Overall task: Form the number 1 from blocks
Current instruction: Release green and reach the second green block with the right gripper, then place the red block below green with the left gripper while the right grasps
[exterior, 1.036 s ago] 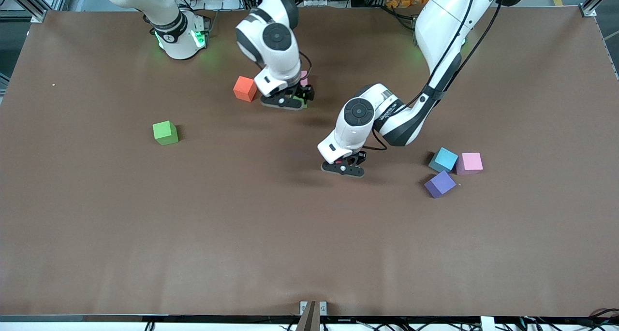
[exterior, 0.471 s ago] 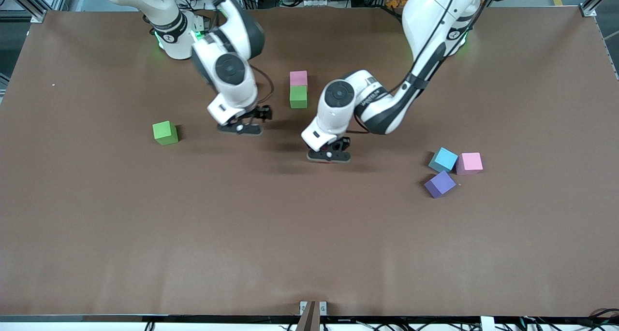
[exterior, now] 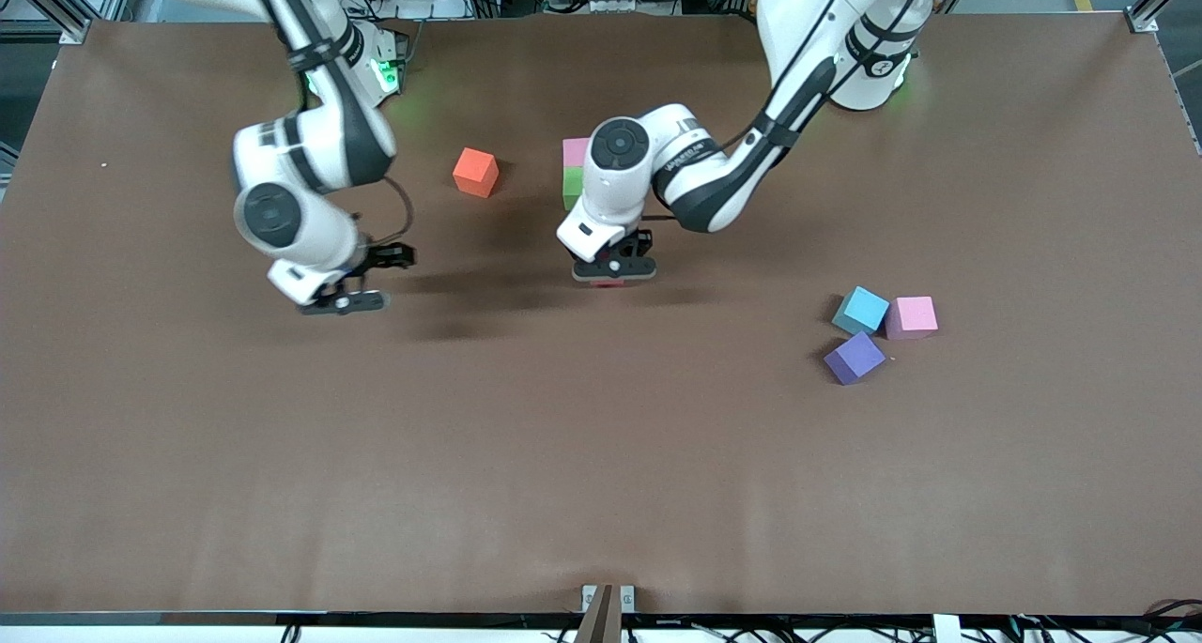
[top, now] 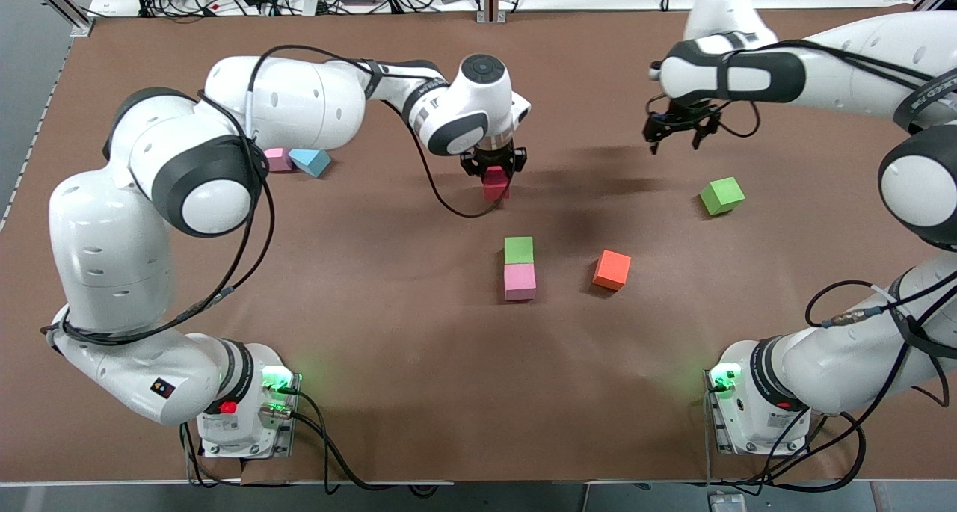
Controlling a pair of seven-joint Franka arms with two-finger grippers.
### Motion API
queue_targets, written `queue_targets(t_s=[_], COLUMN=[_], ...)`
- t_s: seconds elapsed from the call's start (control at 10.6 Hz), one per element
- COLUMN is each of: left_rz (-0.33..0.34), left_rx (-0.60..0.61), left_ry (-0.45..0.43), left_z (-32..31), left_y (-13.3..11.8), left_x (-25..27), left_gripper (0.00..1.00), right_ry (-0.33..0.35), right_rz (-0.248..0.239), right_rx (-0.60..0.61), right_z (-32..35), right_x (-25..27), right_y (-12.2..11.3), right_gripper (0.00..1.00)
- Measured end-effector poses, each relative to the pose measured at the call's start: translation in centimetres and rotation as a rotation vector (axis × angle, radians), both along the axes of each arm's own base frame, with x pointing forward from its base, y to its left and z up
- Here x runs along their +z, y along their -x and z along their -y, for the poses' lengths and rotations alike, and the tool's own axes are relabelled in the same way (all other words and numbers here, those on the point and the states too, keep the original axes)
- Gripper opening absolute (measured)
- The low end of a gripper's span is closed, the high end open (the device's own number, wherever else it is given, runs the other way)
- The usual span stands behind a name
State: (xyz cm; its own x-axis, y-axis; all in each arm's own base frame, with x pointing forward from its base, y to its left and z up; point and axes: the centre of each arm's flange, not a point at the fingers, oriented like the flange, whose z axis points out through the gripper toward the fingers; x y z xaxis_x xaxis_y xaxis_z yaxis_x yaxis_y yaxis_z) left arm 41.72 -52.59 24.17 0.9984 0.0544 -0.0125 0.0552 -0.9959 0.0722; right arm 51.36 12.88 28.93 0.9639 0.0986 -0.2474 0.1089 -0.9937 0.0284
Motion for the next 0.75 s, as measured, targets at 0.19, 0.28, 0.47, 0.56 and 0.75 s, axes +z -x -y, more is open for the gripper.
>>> queue_targets(t_s=[0.19, 0.28, 0.47, 0.56, 0.75], left_rz=[-0.003, -0.004, -0.007, -0.011, -0.019], left_rx=[-0.011, -0.021, -0.035, -0.042, -0.043], left_ry=[-0.003, -0.003, -0.007, -0.010, -0.015], left_z=[1.3, 1.7, 2.2, 2.4, 2.9], left_y=[1.8, 2.4, 3.3, 3.7, 4.6], left_x=[-0.1, -0.1, -0.3, -0.5, -1.0], left_gripper=[0.55, 0.55, 0.55, 0.55, 0.55], right_ry=[-0.002, -0.012, -0.022, -0.023, -0.039], right_rz=[-0.004, -0.003, 0.018, 0.021, 0.066], right_rx=[0.052, 0.072, 0.117, 0.139, 0.163], right_z=[3.0, 4.2, 5.8, 7.1, 10.3], right_x=[-0.1, -0.4, -1.4, -1.7, -2.5], right_y=[-0.5, -0.4, 1.1, 1.9, 3.4], right_gripper=[1.00, 1.00, 1.00, 1.00, 1.00])
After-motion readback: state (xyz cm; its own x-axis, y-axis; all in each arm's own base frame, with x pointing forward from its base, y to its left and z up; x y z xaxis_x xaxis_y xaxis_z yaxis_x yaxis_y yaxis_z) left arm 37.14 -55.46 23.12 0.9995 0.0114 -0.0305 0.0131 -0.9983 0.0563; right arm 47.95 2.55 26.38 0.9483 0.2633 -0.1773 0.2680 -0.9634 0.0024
